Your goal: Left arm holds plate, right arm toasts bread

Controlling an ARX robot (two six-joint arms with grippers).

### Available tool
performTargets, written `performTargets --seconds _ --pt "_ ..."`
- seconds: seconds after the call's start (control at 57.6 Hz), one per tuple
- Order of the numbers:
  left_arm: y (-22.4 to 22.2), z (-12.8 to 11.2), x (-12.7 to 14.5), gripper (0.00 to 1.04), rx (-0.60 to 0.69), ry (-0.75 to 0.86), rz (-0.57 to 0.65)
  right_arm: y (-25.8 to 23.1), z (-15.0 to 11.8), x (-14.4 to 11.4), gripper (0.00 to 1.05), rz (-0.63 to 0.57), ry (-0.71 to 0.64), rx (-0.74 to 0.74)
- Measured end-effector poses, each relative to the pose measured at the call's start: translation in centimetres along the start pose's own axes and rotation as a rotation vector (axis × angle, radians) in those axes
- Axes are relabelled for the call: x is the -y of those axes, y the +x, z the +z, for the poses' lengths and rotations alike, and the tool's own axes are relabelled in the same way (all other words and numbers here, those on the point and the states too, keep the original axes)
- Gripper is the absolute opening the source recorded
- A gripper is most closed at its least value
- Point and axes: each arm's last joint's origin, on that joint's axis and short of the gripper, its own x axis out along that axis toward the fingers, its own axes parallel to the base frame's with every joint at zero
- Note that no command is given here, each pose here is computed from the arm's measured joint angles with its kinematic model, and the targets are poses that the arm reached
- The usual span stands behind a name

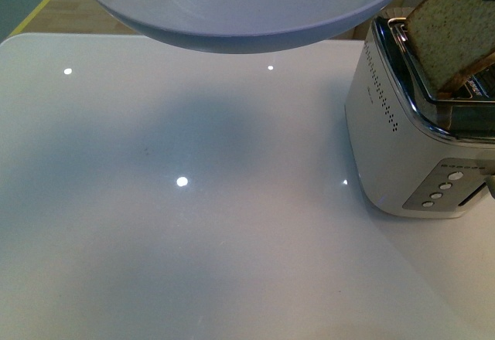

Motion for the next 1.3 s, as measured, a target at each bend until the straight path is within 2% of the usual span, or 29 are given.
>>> performTargets --seconds 0.365,0.4,0.73,0.886,0.938,0.973,1.025,1.042,1.234,1.303 --pt "0.0 -0.1 -0.1 0.03 -0.005 -0.002 0.001 1.7 -2.9 -0.6 0.04 0.009 -0.023 -0.117" --pt "0.1 -0.1 -0.2 0.03 -0.006 -0.002 0.002 1.8 -3.0 -0.7 0.13 0.011 -0.018 -0.115" --pt "0.1 -0.1 -0.3 0.03 -0.004 -0.004 0.004 0.8 -4.2 -0.3 0.63 0.025 0.015 -0.127" --pt "0.1 -0.2 -0.4 0.03 -0.004 -0.005 0.004 -1.0 -3.6 0.5 0.83 0.026 0.073 -0.099" --pt "0.1 -0.2 -0.4 0.03 -0.004 -0.005 0.005 -2.5 -3.1 1.0 0.95 0.027 0.11 -0.068" --pt "0.1 -0.2 -0.4 0.03 -0.004 -0.005 0.005 -3.3 -2.9 1.2 0.97 0.029 0.13 -0.056" --pt "0.1 -0.2 -0.4 0.03 -0.003 -0.005 0.005 -4.3 -2.6 1.5 0.96 0.028 0.142 -0.038" --pt "-0.2 0.0 -0.5 0.03 0.013 0.017 0.013 -8.9 -4.4 3.5 0.36 0.0 0.124 0.257" --pt "-0.3 0.0 -0.5 0.03 0.018 0.021 0.017 -10.4 -5.3 4.0 0.04 0.007 0.12 0.256" --pt "-0.3 -0.1 -0.5 0.03 0.018 0.024 0.018 -10.7 -5.8 4.5 0.02 0.023 0.114 0.276"
